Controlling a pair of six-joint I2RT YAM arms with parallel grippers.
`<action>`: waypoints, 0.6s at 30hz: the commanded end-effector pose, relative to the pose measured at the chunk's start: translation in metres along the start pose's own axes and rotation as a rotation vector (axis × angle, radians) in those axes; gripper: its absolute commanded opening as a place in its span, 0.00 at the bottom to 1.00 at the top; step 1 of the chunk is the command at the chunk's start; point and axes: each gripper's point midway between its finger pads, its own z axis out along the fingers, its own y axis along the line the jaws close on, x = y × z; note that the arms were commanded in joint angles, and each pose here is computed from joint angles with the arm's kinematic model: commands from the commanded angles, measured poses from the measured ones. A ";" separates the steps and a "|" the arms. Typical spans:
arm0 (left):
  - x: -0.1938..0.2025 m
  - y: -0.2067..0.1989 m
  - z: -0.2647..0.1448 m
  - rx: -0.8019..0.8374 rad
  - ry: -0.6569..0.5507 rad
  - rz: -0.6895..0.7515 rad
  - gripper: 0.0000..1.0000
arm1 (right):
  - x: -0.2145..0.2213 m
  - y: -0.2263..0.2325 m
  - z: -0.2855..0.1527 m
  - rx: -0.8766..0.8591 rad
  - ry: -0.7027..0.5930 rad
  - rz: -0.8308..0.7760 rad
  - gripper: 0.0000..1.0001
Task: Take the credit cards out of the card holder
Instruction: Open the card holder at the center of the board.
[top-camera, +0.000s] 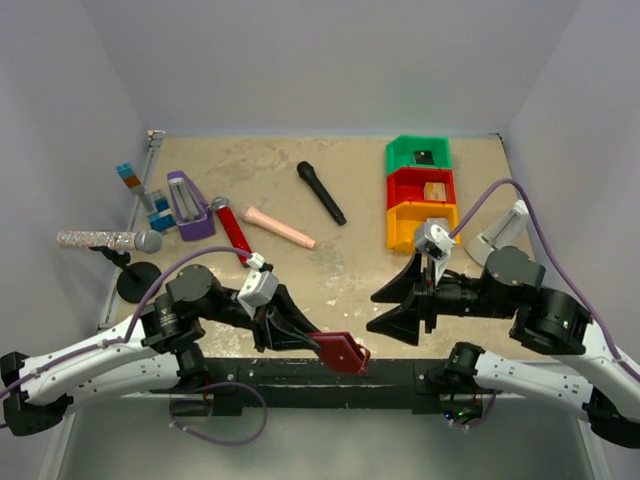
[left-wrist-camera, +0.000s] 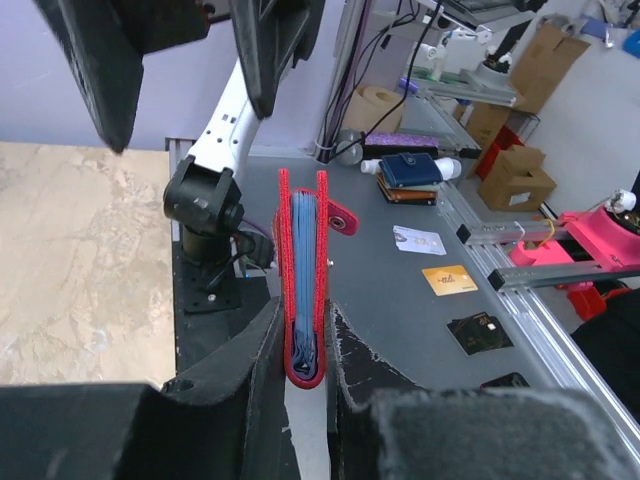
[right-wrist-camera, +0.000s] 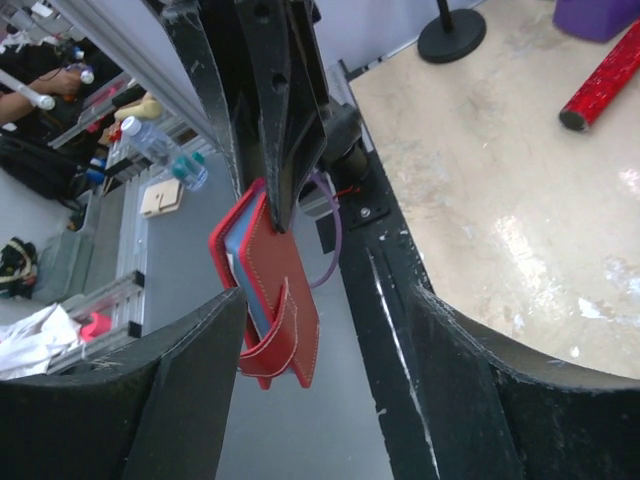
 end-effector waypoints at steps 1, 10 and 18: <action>-0.037 -0.018 0.003 0.093 -0.075 0.108 0.00 | 0.002 0.013 0.005 -0.089 0.003 0.025 0.67; -0.044 -0.006 0.010 0.056 -0.098 0.101 0.00 | 0.013 0.013 0.008 -0.117 0.018 0.039 0.64; -0.051 -0.002 0.017 0.059 -0.116 0.096 0.00 | 0.019 0.009 0.010 -0.104 0.037 0.042 0.63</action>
